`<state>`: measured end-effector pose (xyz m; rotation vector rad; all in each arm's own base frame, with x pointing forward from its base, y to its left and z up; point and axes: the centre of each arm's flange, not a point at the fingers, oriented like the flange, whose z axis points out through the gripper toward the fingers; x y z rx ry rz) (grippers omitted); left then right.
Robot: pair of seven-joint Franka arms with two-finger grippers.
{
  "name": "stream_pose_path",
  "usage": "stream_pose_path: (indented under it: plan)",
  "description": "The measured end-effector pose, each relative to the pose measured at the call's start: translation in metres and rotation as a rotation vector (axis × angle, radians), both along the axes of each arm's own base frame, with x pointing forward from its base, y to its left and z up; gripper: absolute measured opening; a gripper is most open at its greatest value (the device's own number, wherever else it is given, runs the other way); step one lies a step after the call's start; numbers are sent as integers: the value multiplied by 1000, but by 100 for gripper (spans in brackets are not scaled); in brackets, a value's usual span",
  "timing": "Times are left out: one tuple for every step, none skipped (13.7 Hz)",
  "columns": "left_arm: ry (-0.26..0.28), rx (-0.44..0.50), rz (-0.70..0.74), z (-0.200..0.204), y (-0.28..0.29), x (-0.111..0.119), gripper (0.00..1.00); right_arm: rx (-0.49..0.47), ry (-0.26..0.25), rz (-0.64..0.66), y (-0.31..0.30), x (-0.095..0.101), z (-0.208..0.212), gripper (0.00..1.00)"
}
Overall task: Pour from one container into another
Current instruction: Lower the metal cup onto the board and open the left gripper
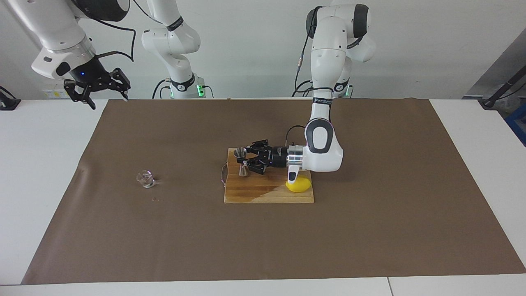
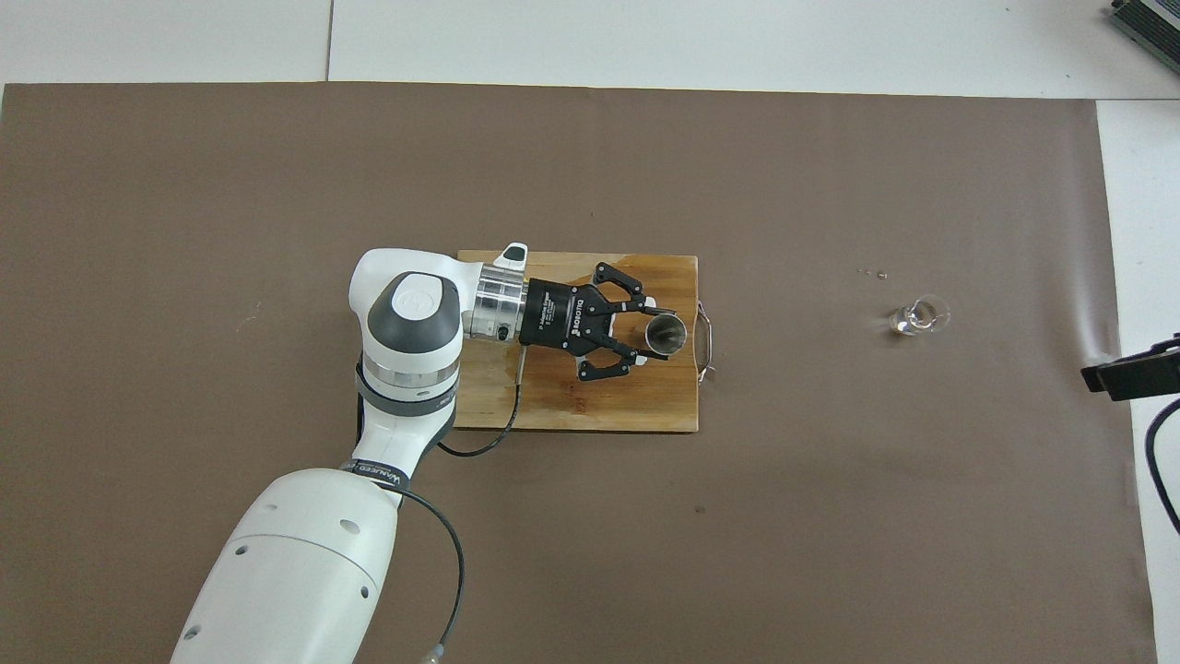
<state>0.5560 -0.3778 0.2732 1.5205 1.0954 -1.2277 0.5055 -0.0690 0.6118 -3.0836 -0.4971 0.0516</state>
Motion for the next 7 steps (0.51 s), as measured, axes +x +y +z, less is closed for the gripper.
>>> stream_pose_path:
  plan:
    - [-2,4,2,0,-1,0,48,0,0,0,0,0,0,100]
    - [-3,7,5,0,-1,0,48,0,0,0,0,0,0,100]
    - [-4,9,8,-1,-1,0,48,0,0,0,0,0,0,100]
    - [-6,13,11,-1,-1,0,48,0,0,0,0,0,0,100]
    - [-8,18,15,-1,-2,0,48,0,0,0,0,0,0,100]
    - [-12,25,19,-2,-3,0,48,0,0,0,0,0,0,100]
    - [-14,31,24,-2,-4,0,48,0,0,0,0,0,0,100]
